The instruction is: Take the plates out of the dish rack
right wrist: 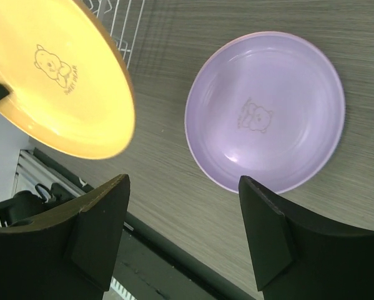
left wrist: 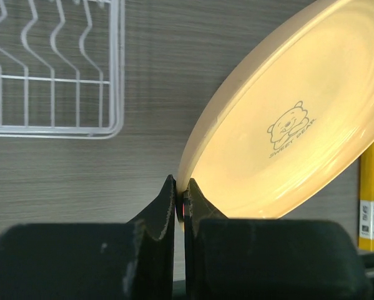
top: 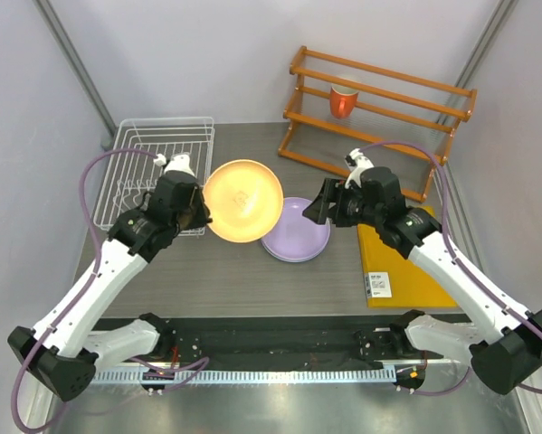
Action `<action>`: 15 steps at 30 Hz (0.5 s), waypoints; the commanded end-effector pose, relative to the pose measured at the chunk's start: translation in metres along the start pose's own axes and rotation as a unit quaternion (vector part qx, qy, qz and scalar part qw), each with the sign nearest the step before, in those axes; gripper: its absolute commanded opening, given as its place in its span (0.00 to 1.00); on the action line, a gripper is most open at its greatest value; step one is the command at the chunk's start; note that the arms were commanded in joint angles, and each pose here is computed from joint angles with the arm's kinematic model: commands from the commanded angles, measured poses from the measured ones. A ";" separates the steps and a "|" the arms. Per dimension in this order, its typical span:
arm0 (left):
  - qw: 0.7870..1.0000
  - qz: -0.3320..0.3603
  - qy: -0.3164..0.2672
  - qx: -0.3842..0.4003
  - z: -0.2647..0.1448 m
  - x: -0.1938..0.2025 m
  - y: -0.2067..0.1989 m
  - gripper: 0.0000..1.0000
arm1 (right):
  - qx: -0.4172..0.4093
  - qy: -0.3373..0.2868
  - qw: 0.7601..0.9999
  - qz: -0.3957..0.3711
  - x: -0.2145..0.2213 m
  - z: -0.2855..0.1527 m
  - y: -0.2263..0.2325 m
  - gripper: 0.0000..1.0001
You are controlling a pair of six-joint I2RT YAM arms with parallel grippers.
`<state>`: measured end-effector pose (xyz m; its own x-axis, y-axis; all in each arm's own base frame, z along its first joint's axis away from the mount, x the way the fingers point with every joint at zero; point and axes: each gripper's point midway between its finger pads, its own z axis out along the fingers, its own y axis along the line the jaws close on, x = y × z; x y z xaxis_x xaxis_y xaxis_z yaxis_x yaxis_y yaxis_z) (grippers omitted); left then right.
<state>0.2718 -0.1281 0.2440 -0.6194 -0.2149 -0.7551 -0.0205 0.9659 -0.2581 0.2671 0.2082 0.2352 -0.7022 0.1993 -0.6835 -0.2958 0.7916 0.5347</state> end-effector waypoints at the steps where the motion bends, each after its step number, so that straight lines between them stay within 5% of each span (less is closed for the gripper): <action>1: 0.999 -0.026 -0.020 0.042 -0.009 -0.006 -0.034 0.00 | -0.013 -0.019 1.000 -0.007 -0.012 0.009 0.020 0.76; 11: 0.996 -0.003 -0.008 0.083 -0.008 0.013 -0.078 0.00 | 0.003 -0.005 1.000 -0.016 -0.002 0.023 0.016 0.76; 15: 0.996 0.002 -0.005 0.091 -0.007 0.018 -0.087 0.00 | 0.014 0.011 1.000 -0.014 0.008 0.032 0.009 0.53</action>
<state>0.2470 -0.1991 0.2296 -0.6739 -0.1353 -0.7263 0.1148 0.9520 -0.2838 0.2697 0.2292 0.2100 -0.7336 0.1436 -0.6642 -0.2908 0.8171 0.4978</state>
